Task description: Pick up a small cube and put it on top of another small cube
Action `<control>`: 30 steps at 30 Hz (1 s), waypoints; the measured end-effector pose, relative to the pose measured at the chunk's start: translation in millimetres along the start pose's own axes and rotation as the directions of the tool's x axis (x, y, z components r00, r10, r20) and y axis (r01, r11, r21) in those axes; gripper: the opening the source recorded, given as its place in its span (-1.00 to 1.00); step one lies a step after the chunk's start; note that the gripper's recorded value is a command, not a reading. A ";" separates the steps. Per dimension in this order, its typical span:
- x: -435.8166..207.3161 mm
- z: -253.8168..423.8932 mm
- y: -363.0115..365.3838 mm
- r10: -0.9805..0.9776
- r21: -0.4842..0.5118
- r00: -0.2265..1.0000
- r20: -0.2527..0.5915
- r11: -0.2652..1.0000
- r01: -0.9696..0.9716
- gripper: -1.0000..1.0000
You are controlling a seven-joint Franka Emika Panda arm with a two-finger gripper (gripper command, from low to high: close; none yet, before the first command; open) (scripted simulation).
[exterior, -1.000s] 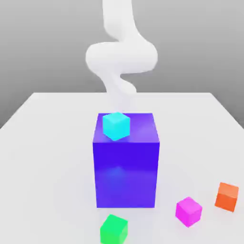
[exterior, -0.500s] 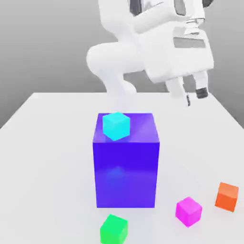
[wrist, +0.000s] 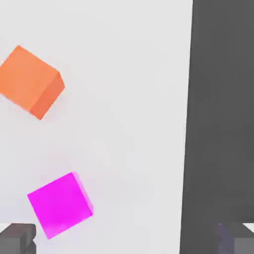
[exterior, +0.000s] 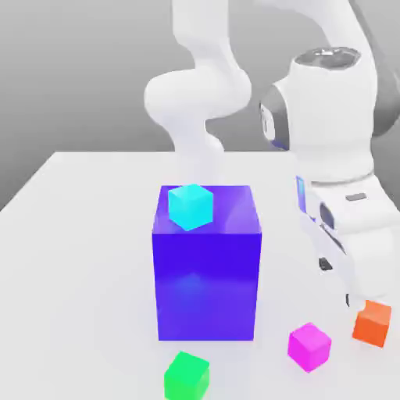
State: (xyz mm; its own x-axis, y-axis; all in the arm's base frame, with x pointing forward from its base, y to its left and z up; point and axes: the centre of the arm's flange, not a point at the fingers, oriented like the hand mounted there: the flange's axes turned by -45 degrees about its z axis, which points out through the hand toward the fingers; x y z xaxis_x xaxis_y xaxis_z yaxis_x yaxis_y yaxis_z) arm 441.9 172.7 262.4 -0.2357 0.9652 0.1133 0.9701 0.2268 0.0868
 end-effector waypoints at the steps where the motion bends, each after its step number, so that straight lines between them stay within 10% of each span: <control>1: 1.0 10.0 -3.9 -0.044 0.014 0.999 0.012 0.999 0.044 0.00; 13: -2.2 121.3 -35.4 -0.340 0.118 0.937 0.080 0.937 0.329 0.00; 14: -3.2 129.4 -36.9 -0.339 0.119 0.938 0.079 0.937 0.329 -1.00; 30: 11.5 68.8 -22.4 -0.380 0.179 0.921 0.082 0.915 0.362 -1.00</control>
State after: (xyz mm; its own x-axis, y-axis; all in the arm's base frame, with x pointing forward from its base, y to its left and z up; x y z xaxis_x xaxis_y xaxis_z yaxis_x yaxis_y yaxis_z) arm 421.4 187.8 193.6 -0.5814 0.8135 -0.0099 0.8126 0.5801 -0.0569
